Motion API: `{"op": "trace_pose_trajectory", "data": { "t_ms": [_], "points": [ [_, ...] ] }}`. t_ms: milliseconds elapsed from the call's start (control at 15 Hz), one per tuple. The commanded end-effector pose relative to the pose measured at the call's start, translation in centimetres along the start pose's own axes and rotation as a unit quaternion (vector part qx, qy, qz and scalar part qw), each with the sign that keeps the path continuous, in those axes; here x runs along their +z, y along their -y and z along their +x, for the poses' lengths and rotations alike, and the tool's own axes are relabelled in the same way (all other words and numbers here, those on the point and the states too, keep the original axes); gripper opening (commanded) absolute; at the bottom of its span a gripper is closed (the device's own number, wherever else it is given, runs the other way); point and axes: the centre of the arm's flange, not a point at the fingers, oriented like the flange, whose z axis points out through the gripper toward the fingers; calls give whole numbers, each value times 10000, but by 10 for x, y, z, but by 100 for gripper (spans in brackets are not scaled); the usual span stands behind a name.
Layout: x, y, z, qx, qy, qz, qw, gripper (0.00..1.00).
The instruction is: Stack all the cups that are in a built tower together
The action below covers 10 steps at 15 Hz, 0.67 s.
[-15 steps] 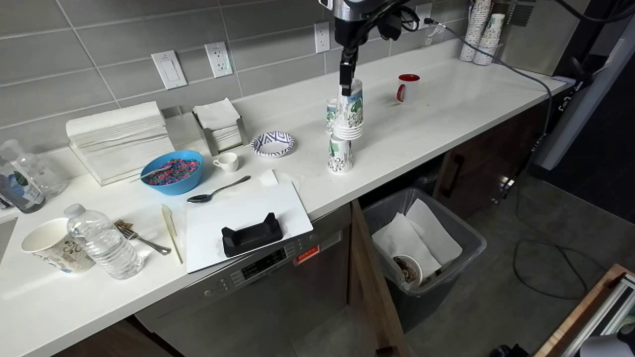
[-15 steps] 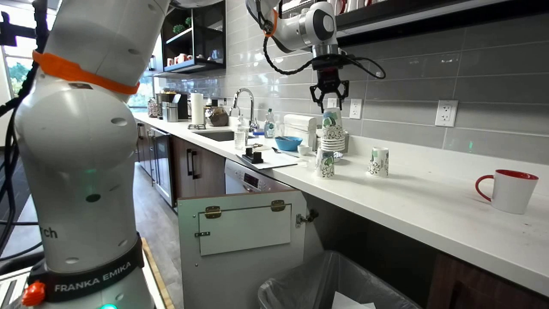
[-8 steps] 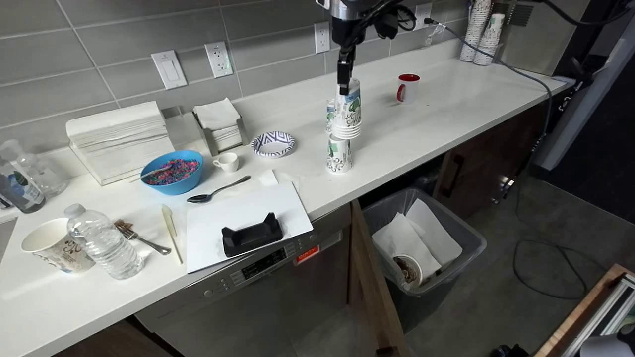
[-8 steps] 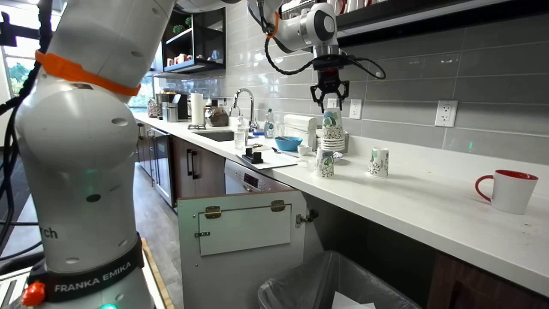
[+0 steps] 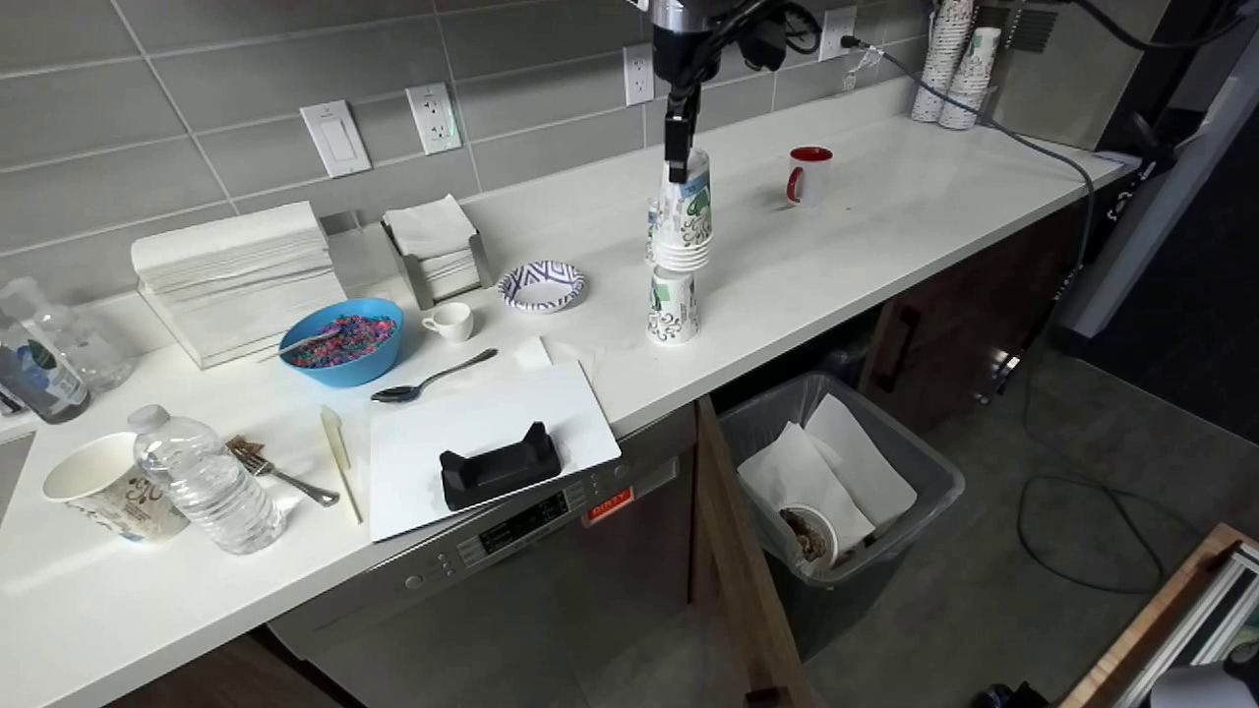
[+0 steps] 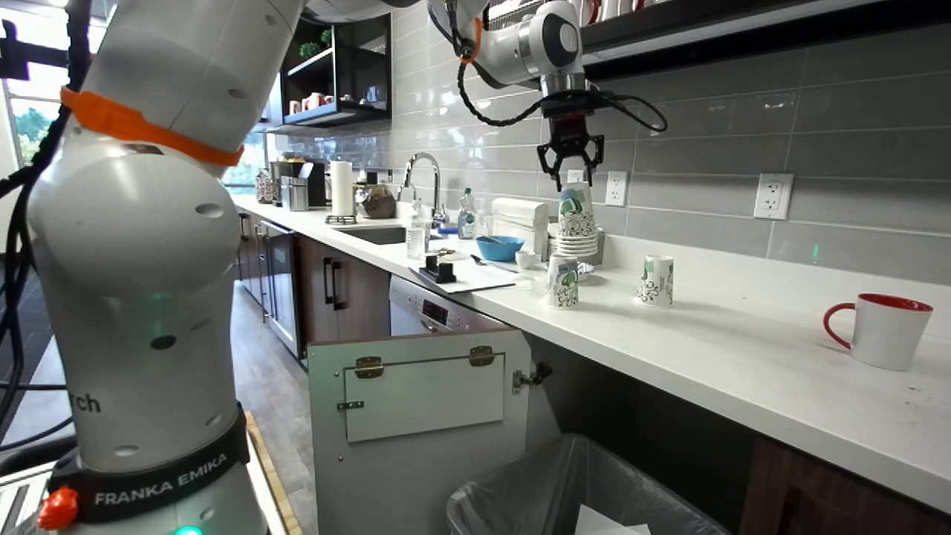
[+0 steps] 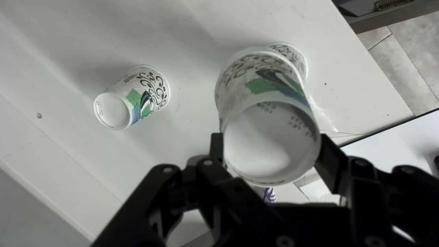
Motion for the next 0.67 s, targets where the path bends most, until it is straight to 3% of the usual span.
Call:
{"op": "trace_pose_trajectory", "data": {
  "t_ms": [0, 600],
  "points": [
    [2, 2, 10, -149, 167, 6, 9998, 41],
    [8, 16, 22, -363, 231, 27, 9991, 41]
  ]
}}
